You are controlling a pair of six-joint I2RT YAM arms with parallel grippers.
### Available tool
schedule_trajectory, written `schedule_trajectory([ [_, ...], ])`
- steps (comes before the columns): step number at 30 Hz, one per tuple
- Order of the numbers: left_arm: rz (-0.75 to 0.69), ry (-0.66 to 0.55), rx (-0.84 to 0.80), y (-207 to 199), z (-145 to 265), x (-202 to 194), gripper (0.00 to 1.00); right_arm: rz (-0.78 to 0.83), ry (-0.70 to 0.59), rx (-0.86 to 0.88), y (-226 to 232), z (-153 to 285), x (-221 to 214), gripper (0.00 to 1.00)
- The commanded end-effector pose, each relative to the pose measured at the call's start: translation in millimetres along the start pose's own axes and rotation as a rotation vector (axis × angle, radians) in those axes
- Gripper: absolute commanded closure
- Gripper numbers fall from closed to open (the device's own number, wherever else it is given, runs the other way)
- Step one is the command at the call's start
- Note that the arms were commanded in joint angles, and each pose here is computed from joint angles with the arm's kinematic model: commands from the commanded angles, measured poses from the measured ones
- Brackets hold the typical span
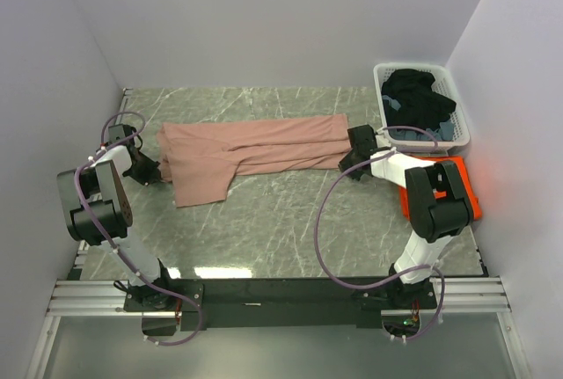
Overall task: Fold and stack the t-shirts
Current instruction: Fold the tshirt
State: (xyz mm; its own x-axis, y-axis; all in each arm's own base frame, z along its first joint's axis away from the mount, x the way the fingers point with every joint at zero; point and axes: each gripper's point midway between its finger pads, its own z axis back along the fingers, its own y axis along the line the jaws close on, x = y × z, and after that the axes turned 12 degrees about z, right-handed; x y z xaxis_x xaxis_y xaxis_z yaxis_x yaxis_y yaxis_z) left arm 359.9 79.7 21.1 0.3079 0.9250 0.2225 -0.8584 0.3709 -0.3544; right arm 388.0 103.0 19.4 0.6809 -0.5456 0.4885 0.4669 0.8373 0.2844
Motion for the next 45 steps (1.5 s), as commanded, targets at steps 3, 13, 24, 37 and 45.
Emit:
schedule_trajectory([
  [3,0.006,-0.030,0.023,3.1,6.7,12.7,0.99,-0.002,-0.041,-0.026,4.5,-0.9,13.9,0.91],
  [13,0.093,-0.015,0.057,8.9,15.7,36.5,0.99,0.089,-0.094,-0.111,-20.5,15.9,44.0,1.00],
  [24,0.098,-0.002,0.112,33.0,19.6,26.3,0.99,0.223,-0.051,-0.170,-48.8,16.2,31.4,1.00],
  [37,0.095,-0.016,0.088,31.8,36.8,24.6,0.76,0.330,-0.002,-0.130,-49.9,31.6,22.6,0.75],
  [45,0.076,-0.081,0.022,25.2,81.2,23.2,0.28,0.378,-0.040,0.019,-19.6,73.0,30.2,0.53],
])
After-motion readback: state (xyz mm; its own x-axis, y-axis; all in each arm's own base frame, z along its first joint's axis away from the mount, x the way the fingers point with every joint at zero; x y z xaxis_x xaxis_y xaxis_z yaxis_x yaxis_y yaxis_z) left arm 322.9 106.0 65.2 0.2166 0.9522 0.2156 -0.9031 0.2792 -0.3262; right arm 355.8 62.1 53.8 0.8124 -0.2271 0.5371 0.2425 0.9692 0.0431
